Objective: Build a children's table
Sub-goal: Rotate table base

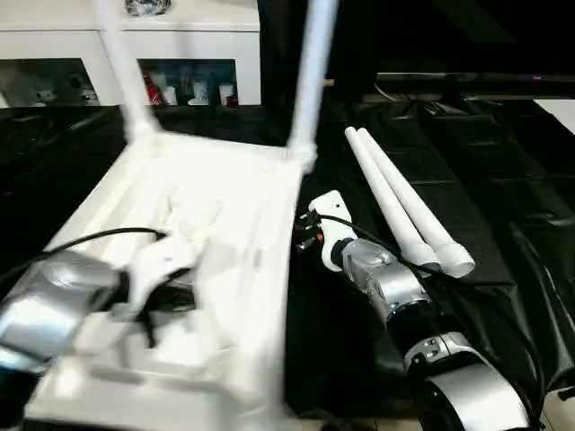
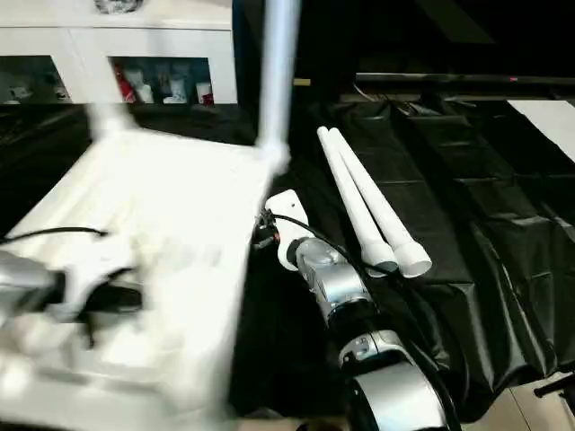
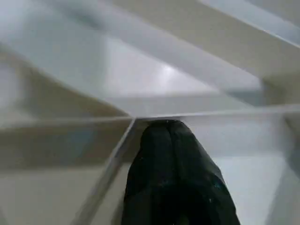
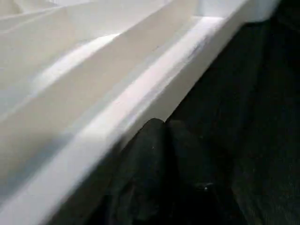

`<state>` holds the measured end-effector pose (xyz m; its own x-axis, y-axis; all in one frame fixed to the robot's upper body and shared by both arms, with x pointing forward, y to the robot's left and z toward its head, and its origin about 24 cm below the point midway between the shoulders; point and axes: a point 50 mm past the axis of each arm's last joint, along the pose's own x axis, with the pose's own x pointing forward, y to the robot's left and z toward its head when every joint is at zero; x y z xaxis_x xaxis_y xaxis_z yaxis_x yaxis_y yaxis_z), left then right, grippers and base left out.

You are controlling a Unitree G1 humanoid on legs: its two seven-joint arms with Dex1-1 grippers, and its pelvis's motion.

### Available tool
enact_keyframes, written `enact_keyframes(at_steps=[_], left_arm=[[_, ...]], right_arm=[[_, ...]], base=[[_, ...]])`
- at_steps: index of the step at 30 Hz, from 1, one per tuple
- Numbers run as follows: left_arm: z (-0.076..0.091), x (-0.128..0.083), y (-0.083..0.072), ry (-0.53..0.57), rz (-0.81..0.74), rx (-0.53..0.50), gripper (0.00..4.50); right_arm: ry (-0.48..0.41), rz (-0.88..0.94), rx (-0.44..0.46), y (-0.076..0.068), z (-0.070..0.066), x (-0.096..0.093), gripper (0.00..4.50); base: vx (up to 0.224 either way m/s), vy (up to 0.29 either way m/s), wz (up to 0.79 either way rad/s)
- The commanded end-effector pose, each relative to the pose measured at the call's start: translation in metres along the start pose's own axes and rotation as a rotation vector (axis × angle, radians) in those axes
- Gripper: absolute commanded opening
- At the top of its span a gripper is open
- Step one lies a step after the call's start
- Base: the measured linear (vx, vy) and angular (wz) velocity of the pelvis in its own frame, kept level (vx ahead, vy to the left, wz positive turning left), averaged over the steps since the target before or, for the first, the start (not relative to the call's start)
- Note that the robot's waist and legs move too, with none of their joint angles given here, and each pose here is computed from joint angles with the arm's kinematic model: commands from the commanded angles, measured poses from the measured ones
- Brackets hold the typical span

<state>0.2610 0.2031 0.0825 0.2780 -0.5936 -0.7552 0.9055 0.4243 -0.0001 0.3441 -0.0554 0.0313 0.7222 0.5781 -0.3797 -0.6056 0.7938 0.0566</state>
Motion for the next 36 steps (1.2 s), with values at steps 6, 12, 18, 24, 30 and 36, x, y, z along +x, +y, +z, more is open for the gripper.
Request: enact_keyframes(at_steps=[6,12,18,24,30,36], left_arm=[[0.029,0.005,0.045,-0.084,0.275,0.102,0.0],[0.032,0.005,0.074,-0.072,0.466,0.12,0.0],[0.033,0.015,0.093,-0.09,0.604,0.128,0.0],[0.044,0.007,0.086,-0.18,0.557,0.137,0.0],[0.073,-0.005,0.069,-0.462,0.447,0.031,0.42],[0.084,0.014,0.035,-0.498,0.23,0.014,1.05]], right_arm=[[-0.06,0.066,-0.032,0.013,0.017,0.006,0.04],[-0.087,0.011,-0.033,0.002,0.022,0.0,0.04],[-0.123,-0.09,-0.029,-0.014,0.03,-0.008,0.04],[-0.108,-0.206,-0.078,-0.037,0.041,-0.028,0.04],[-0.128,-0.276,-0.049,-0.064,0.054,-0.052,0.37],[0.007,-0.361,-0.054,-0.091,0.059,-0.068,1.0]], base=[[0.0,0.0,0.0],[0.0,0.0,0.0],[0.0,0.0,0.0],[0.0,0.0,0.0],[0.0,0.0,0.0],[0.0,0.0,0.0]])
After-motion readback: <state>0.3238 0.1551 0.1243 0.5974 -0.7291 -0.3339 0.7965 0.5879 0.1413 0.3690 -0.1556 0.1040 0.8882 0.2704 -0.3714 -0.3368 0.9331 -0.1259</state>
